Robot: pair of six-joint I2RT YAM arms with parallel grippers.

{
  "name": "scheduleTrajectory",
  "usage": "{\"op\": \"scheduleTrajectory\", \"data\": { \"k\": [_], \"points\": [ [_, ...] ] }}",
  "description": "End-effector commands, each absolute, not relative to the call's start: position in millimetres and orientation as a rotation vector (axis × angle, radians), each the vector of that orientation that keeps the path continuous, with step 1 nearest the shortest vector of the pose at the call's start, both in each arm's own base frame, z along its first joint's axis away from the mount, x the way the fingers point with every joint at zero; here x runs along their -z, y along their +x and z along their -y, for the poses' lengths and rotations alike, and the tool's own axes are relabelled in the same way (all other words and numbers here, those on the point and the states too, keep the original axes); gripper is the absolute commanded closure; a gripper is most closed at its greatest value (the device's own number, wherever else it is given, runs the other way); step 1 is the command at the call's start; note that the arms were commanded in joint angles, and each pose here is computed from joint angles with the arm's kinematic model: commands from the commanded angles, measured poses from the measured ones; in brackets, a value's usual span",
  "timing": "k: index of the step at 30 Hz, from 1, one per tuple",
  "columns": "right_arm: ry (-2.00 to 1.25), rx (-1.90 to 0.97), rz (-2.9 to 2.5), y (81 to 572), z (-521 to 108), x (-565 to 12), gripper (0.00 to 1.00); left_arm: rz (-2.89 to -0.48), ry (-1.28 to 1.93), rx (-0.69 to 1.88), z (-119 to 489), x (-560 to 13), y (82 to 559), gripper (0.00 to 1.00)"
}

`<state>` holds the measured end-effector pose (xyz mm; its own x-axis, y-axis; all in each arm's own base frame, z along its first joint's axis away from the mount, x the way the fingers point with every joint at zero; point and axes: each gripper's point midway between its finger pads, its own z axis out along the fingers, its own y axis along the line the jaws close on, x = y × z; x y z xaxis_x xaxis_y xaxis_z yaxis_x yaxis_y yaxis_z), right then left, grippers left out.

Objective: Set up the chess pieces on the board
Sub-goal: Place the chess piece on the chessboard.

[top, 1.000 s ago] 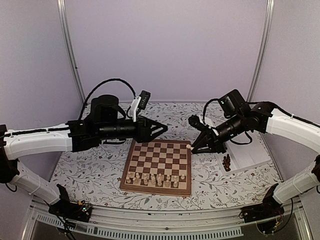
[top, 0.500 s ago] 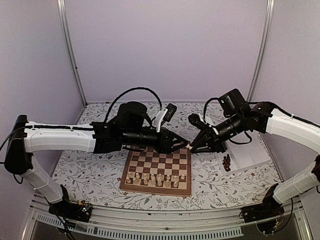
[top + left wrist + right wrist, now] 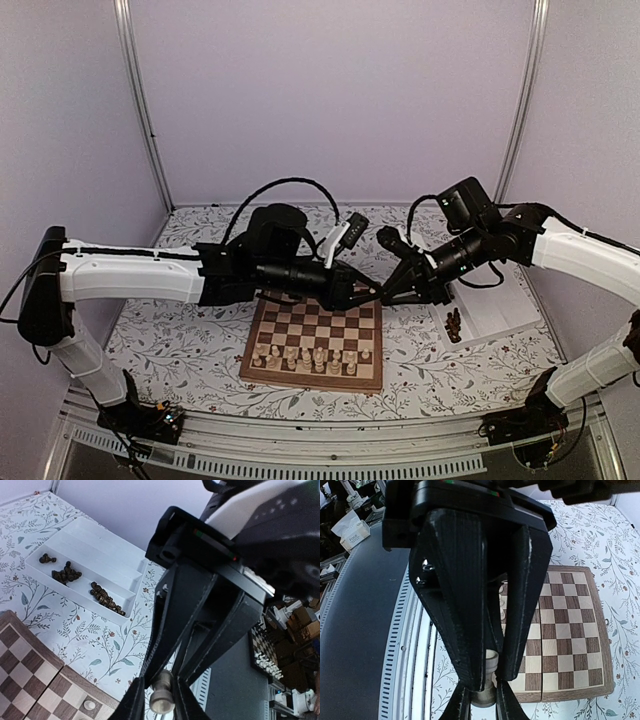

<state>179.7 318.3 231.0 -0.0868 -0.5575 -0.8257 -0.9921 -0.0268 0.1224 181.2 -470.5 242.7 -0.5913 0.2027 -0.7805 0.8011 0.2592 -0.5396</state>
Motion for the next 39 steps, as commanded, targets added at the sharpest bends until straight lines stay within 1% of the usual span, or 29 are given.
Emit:
{"op": "scheduleTrajectory", "data": {
  "k": [1,2,5,7,9,16,19,22,30,39],
  "points": [
    [-1.623,-1.006,-1.656,181,-322,-240,0.87,-1.920,0.942,1.363,477,-252,175,0.85],
    [-1.625,-1.003,-1.657,181,-321,-239,0.84,-1.918,0.944,1.359,477,-253,175,0.88],
    [-1.630,-0.983,-1.677,180,-317,-232,0.65,-1.928,0.947,1.327,474,-251,176,0.92],
    [-1.637,-0.963,-1.682,178,-309,-225,0.55,-1.955,0.959,1.256,470,-244,178,0.92],
    [-1.608,-0.936,-1.679,182,-294,-223,0.51,-2.010,1.001,1.149,464,-228,177,0.93],
    [-1.339,-0.897,-1.764,229,-236,-215,0.49,-2.153,1.208,0.868,460,-167,158,0.91],
    [-1.240,-0.816,-1.848,254,-222,-206,0.49,-2.180,1.292,0.766,464,-148,150,0.90],
    [-1.198,-0.751,-1.915,267,-216,-193,0.49,-2.214,1.364,0.660,470,-124,147,0.90],
    [-1.183,-0.742,-1.955,273,-214,-183,0.49,-2.241,1.471,0.512,480,-91,144,0.90],
    [-1.193,-0.768,-1.948,270,-217,-183,0.49,-2.265,1.540,0.410,476,-72,141,0.91]
  ]
}}
